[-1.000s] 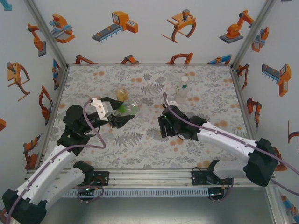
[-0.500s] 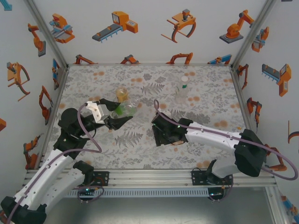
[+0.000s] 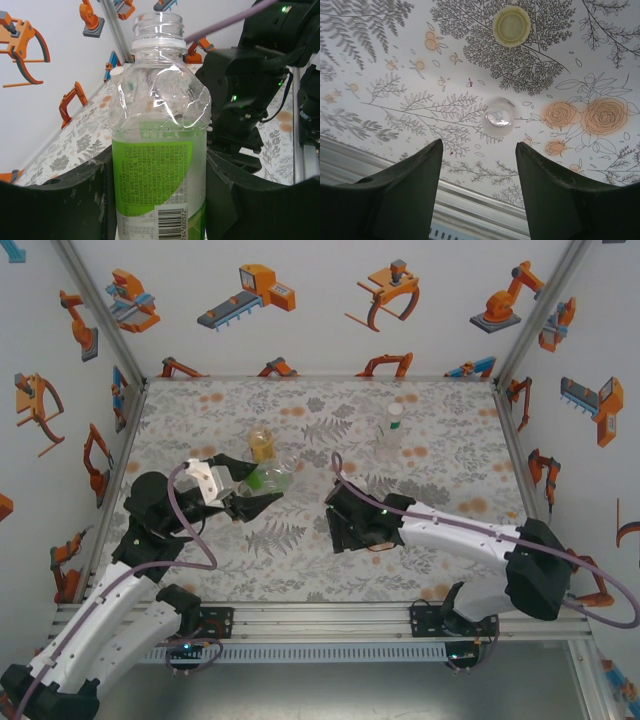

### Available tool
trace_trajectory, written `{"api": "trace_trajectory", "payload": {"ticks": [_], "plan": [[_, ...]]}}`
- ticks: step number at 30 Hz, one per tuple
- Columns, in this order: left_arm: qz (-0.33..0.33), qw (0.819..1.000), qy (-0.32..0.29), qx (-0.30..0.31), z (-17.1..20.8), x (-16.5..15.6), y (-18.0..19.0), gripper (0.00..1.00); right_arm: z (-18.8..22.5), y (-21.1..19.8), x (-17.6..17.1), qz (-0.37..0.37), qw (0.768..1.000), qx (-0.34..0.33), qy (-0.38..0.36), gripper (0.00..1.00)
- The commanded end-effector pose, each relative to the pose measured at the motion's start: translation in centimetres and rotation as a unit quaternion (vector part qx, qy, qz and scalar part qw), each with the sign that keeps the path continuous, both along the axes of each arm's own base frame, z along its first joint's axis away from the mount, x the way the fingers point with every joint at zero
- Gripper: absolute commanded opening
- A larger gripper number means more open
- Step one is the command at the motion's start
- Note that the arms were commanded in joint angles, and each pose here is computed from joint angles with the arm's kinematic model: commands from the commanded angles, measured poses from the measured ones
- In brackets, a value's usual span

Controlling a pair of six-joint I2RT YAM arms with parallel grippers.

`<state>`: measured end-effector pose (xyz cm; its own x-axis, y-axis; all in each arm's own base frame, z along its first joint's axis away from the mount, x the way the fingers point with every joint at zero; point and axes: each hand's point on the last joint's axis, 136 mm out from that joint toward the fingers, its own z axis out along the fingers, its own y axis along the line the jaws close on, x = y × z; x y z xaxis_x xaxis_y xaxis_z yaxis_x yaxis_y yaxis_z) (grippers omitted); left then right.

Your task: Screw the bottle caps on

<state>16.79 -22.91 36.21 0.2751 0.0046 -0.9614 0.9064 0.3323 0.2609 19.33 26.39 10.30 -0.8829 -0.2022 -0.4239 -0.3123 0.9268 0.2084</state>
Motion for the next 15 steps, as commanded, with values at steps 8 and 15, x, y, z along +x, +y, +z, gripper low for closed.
{"api": "trace_trajectory", "payload": {"ticks": [8, 15], "plan": [[-0.054, 0.998, -0.007, 0.018, 0.7, -1.1, -1.0, 0.00, 15.9, 2.0, 2.6, -0.023, 0.974, 0.172, -0.143, 0.54], [-0.081, 0.996, 0.010, 0.033, 0.0, -1.3, -1.7, 0.01, 21.7, 4.3, 1.6, 0.025, 0.954, 0.258, -0.154, 0.53]]}}
